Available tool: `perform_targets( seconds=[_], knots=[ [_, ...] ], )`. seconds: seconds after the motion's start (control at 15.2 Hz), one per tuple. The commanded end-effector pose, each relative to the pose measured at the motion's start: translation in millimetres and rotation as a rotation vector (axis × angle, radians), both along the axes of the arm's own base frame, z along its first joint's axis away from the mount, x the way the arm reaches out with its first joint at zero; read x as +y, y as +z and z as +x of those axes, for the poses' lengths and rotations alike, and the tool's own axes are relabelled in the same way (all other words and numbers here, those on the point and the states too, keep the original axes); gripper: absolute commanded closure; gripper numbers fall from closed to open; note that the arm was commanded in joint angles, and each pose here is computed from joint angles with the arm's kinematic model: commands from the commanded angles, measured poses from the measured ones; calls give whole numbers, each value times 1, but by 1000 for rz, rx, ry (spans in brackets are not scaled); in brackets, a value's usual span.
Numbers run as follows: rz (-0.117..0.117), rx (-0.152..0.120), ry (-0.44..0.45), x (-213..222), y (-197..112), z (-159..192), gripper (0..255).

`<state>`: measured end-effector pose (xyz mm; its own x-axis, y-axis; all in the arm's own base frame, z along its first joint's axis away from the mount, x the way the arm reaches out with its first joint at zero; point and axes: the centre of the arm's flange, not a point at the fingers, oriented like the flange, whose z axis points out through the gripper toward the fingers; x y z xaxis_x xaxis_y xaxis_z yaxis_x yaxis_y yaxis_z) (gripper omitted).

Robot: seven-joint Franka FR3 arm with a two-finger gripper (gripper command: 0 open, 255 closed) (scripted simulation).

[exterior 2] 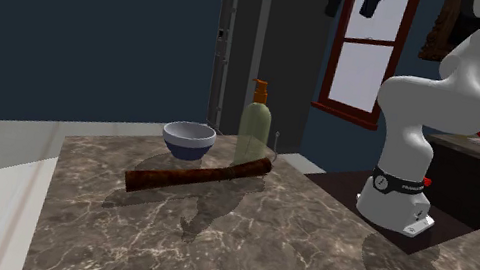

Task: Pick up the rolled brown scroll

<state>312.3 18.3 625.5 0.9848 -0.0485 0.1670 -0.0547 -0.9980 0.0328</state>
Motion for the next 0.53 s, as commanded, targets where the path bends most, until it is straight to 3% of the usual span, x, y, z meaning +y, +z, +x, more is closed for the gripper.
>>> perform_targets(
  seconds=[0.0, 0.46],
  knots=[
    [0, 0, 0, 0, 0, 0, 0],
    [-13, 12, 24, -28, -78, 42, 0]
  ],
)
